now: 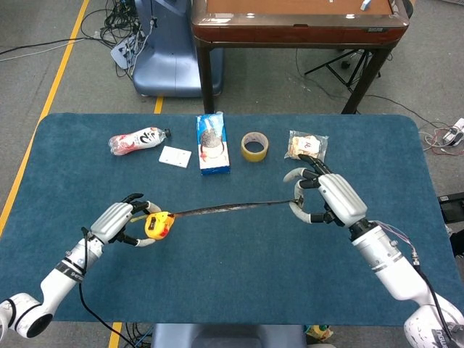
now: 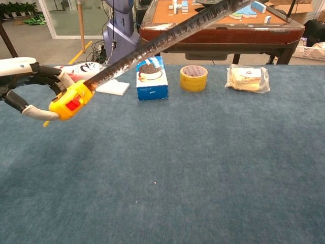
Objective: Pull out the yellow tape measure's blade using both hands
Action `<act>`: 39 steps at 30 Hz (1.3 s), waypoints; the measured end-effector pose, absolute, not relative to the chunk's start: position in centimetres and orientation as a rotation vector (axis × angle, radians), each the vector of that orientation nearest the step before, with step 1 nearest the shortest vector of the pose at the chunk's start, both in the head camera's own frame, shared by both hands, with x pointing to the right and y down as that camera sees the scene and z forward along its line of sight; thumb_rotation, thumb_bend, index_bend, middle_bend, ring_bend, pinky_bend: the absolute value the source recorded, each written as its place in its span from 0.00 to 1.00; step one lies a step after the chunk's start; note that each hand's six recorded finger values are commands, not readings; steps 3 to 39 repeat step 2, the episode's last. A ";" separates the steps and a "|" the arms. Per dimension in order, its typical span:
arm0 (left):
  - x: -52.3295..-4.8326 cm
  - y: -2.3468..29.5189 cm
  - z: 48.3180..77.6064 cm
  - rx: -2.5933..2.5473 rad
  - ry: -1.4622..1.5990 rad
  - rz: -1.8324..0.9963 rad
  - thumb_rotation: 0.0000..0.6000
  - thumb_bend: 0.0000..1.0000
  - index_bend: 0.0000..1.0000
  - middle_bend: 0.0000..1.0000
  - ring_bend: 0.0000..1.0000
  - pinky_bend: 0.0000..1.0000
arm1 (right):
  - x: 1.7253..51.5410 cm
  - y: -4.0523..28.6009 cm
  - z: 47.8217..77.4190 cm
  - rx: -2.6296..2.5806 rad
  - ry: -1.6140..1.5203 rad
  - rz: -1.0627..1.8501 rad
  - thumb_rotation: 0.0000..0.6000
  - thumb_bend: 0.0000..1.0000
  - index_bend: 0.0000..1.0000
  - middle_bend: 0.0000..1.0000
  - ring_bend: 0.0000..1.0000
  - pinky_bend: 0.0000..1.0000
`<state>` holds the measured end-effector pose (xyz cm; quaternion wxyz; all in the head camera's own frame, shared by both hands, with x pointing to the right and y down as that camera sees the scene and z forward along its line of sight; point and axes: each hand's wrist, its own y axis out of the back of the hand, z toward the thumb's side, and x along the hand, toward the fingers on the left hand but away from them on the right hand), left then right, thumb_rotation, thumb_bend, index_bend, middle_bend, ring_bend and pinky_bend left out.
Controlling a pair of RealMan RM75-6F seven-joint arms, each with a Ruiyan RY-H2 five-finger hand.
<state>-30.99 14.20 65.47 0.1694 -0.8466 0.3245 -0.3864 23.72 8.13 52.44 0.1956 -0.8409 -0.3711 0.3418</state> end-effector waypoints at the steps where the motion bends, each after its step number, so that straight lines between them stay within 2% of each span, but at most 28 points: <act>1: -30.9 14.2 65.4 -2.413 0.920 -1.096 1.00 0.17 0.52 0.53 0.34 0.08 | 23.7 8.2 52.4 -2.364 -1.039 0.954 1.00 0.59 0.76 0.33 0.05 0.00; 39: -30.9 14.3 65.4 -2.419 0.917 -1.094 1.00 0.17 0.52 0.53 0.34 0.08 | 23.7 8.2 52.4 -2.366 -1.038 0.953 1.00 0.59 0.76 0.33 0.06 0.00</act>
